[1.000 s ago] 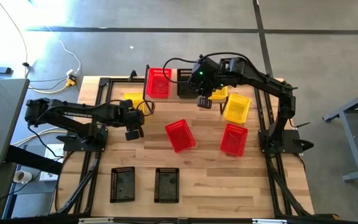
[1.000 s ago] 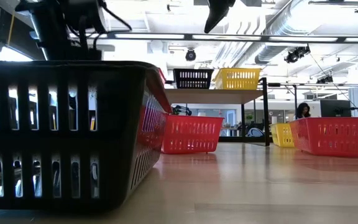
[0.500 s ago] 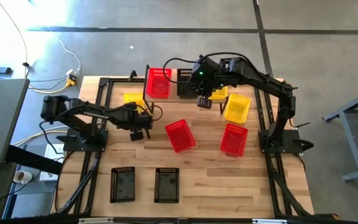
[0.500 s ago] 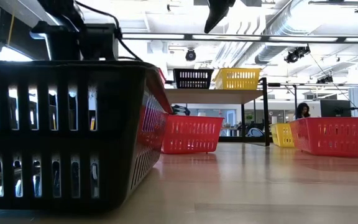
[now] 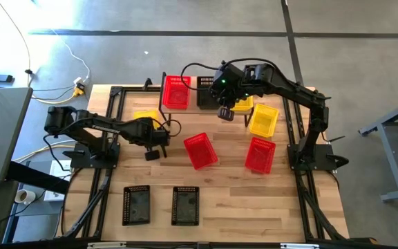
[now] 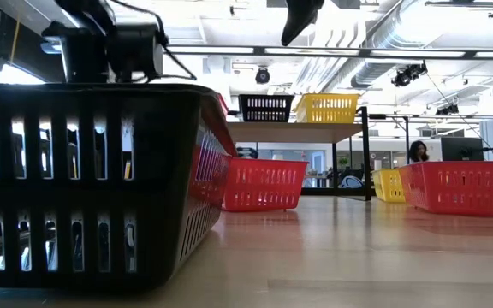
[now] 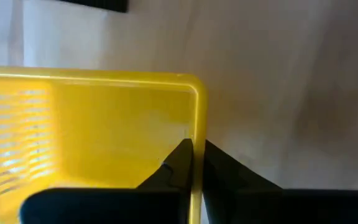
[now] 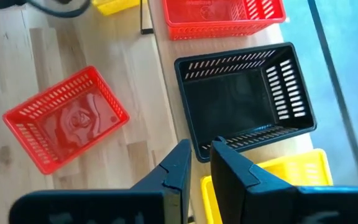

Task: Stack baskets on shelf by color
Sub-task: Stack the left yellow bin on the top of the yellow bin on the shelf

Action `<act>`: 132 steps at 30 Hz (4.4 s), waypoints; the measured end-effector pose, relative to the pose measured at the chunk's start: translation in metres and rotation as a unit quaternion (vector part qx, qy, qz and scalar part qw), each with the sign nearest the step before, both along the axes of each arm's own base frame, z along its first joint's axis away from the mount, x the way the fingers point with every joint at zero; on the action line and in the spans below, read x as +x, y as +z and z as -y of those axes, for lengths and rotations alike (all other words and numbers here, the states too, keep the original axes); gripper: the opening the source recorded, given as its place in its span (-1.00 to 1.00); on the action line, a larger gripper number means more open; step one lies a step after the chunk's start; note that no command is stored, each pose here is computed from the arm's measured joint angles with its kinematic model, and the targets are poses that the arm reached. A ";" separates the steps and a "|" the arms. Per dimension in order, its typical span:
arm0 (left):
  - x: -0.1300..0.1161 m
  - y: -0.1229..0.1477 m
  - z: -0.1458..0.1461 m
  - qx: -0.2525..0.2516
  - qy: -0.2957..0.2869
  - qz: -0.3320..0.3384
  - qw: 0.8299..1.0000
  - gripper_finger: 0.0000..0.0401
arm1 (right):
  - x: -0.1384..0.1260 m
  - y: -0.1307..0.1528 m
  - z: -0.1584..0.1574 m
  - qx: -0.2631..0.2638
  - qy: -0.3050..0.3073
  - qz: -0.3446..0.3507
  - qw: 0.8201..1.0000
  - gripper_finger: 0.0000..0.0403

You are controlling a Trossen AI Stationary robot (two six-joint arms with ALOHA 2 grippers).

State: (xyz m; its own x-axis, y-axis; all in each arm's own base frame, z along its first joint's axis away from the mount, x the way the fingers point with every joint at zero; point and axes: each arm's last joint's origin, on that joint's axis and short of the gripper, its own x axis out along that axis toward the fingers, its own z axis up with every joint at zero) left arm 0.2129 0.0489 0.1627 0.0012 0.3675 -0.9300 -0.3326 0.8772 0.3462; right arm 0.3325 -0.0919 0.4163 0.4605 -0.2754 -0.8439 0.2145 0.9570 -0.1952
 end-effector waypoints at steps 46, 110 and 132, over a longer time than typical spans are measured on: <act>0.007 0.197 0.137 0.194 -0.354 0.232 0.885 -1.00 | 0.019 0.006 -0.133 0.198 -0.162 0.136 0.957 -0.77; 0.059 0.170 0.051 0.387 -0.305 -0.054 0.869 -1.00 | 0.082 -0.013 -0.045 0.176 -0.349 0.327 0.860 -0.34; 0.061 0.169 0.052 0.346 -0.313 -0.012 0.884 -0.68 | 0.082 -0.015 -0.041 0.154 -0.341 0.315 0.872 -0.99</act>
